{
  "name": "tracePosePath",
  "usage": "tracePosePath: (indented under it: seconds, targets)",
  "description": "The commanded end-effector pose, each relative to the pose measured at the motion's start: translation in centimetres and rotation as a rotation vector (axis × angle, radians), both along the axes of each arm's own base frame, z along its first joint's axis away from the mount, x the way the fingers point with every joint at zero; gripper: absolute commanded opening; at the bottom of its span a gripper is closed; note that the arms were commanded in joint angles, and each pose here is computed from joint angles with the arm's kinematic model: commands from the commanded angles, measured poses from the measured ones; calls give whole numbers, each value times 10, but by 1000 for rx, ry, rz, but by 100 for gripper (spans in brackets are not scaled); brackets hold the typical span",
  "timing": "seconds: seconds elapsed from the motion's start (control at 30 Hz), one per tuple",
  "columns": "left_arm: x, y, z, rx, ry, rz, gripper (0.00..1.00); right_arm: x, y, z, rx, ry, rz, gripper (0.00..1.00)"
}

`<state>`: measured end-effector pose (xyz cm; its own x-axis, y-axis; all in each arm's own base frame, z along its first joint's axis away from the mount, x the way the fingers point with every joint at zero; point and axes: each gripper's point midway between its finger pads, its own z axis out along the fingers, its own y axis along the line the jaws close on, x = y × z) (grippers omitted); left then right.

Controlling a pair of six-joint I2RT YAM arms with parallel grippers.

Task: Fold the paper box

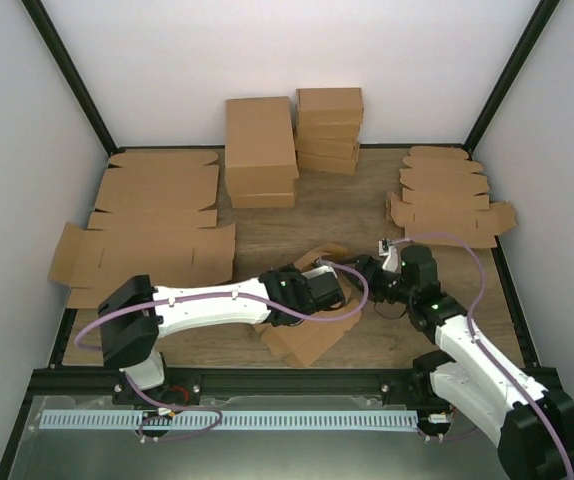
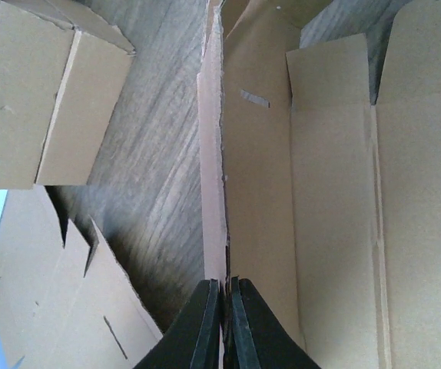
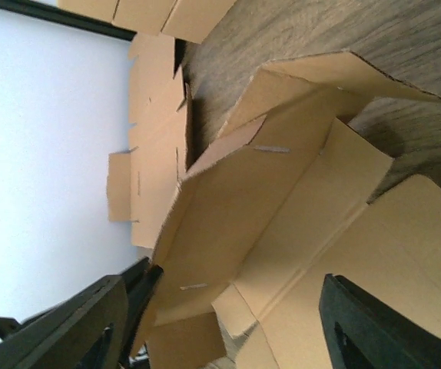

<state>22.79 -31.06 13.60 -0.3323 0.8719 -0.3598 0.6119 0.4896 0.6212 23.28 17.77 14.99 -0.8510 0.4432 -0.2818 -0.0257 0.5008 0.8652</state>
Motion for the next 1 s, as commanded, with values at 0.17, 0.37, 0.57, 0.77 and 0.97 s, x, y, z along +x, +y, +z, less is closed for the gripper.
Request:
tracePosePath:
  seconds: [0.17, 0.37, 0.57, 0.77, 0.97]
  targets:
    - [-8, -2, -27, 1, 54, 6, 8, 19, 22, 23, 207, 6, -29, 67]
    - [-10, -4, -30, -9, 62, 12, 8, 29, 43, 21, 197, 28, 23, 61]
    - [-14, -7, -30, -2, 38, 8, 8, 32, 50, 9, 199, 57, 26, 55]
    - [-17, -11, -30, 16, 5, -5, 8, 35, 61, 3, 196, 82, 59, 54]
    - [-17, -14, -26, 11, -7, -9, 8, 34, 68, -6, 189, 110, 80, 49]
